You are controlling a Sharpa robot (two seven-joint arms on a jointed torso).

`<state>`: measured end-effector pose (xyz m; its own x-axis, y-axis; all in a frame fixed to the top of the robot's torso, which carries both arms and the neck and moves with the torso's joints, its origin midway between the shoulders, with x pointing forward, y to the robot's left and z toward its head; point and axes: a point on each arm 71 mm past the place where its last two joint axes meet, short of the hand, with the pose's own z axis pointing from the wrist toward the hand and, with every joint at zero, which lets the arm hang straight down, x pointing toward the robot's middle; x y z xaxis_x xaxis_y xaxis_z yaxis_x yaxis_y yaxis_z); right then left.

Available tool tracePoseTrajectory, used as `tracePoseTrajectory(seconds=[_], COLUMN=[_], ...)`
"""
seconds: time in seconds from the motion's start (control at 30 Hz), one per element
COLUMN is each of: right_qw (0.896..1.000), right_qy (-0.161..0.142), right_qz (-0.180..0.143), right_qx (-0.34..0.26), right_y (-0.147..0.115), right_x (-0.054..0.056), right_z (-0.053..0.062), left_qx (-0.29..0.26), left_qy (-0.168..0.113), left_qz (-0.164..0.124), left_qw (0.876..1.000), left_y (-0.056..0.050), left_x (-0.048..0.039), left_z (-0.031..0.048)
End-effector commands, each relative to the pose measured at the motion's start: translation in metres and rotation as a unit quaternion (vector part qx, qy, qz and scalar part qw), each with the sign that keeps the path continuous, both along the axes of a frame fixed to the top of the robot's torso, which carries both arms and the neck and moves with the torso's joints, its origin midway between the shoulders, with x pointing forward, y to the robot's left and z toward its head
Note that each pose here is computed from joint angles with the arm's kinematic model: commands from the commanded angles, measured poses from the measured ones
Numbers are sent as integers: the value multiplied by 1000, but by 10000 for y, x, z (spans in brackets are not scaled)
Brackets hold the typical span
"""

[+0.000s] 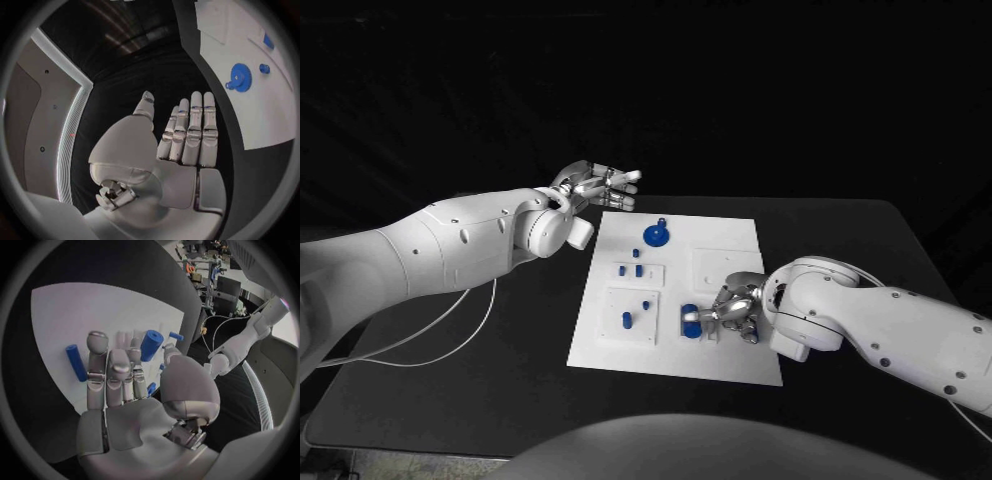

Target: Assemble the parts on the task board

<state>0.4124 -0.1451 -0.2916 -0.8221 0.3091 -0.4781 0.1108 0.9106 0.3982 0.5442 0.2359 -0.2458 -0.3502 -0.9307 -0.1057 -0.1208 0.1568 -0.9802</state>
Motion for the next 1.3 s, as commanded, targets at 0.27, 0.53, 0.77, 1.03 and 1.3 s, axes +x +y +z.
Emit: tracePoseTrajectory(seconds=[0.27,0.53,0.77,1.03,1.3], right_qw=[1000,1000,999,999,999], right_qy=[-1,13,34,38,34], right_qz=[5,12,14,10,4], right_qx=[-18,-14,-1,6,7], right_y=[-103,-139,-147,-137,-102], right_x=[-55,-86,-118,-123,-117], right_z=[89,95,68,40,4], left_qx=[0,1,1,1,1], left_qy=[-1,0,1,1,2], left_qz=[-7,-9,-10,-11,-11], left_qw=[1000,1000,1000,1000,1000], left_y=[12,18,22,19,16], left_x=[-2,-1,0,1,1], left_z=[0,-3,-5,-6,-7])
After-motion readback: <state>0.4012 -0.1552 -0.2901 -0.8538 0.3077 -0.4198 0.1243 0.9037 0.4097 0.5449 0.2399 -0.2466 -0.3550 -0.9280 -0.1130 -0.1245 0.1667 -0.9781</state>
